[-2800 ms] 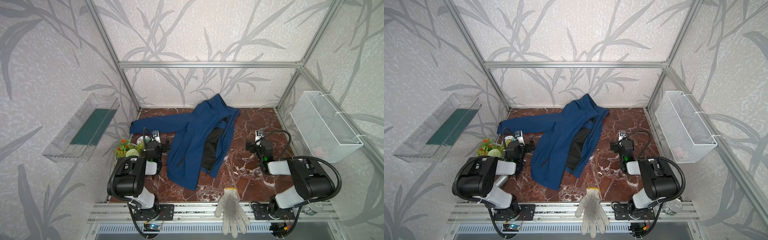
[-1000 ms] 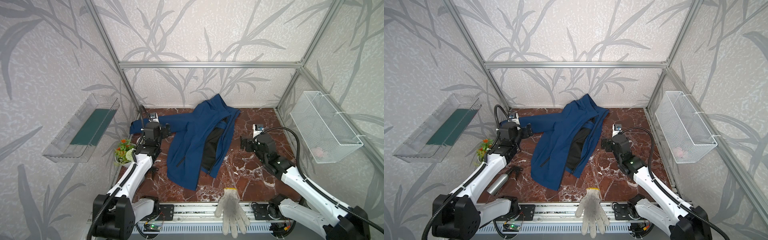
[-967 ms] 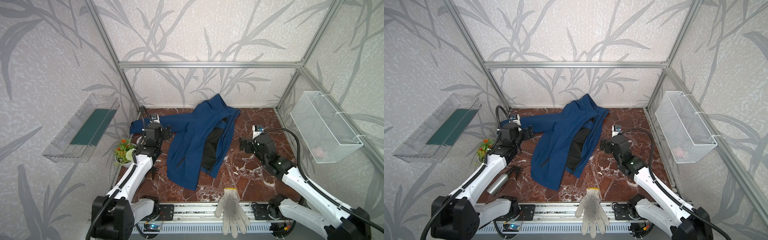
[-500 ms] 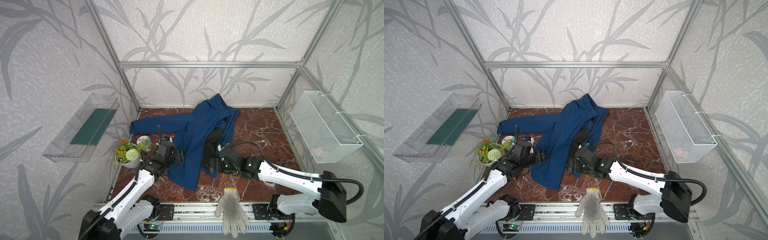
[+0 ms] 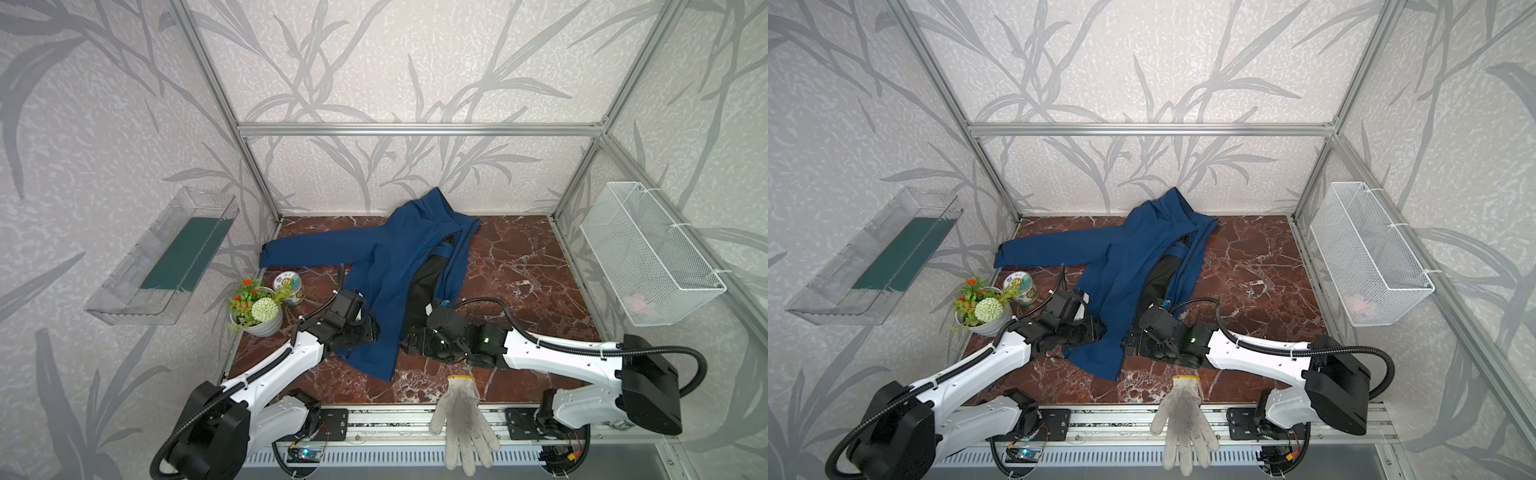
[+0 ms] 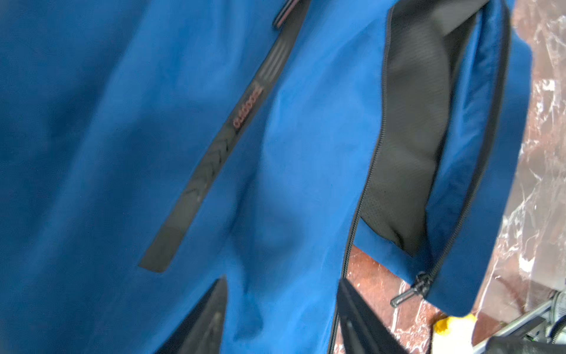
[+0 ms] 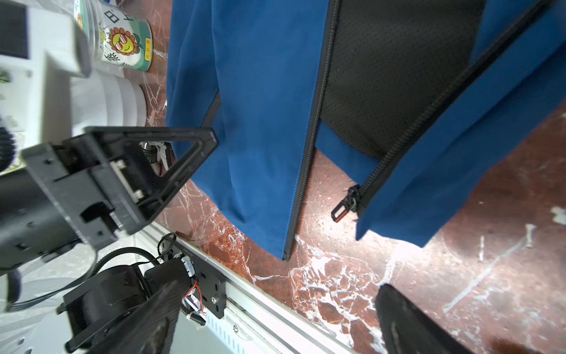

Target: Zip up the jacket

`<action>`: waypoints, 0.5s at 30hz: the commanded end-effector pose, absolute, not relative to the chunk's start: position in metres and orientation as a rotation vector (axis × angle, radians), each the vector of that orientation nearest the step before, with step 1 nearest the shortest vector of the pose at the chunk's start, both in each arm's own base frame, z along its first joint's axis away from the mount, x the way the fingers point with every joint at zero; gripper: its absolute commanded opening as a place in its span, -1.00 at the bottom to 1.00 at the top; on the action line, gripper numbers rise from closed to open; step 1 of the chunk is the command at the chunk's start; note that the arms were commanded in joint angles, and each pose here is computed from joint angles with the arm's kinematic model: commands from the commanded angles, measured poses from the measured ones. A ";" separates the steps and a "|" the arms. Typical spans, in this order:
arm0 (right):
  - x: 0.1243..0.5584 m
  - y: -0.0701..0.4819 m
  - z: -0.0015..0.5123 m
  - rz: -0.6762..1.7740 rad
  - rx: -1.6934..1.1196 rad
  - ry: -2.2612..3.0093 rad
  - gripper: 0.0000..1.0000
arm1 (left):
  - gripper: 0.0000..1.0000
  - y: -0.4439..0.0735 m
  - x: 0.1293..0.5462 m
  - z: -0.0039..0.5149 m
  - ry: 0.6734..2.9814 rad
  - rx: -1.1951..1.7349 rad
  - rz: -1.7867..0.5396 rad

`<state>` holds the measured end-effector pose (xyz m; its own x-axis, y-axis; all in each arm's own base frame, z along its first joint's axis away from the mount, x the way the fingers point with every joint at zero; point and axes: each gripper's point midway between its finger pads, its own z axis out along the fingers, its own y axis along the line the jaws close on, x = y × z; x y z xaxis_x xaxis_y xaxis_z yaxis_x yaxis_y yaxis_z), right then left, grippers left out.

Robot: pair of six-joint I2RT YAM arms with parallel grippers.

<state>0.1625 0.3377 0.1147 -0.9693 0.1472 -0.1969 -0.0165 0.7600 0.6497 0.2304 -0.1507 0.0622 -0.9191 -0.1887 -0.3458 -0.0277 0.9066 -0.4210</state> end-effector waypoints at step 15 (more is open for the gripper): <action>0.154 0.355 0.092 1.150 0.170 2.754 0.98 | -0.31 -0.164 0.225 0.031 2.801 -0.046 -0.569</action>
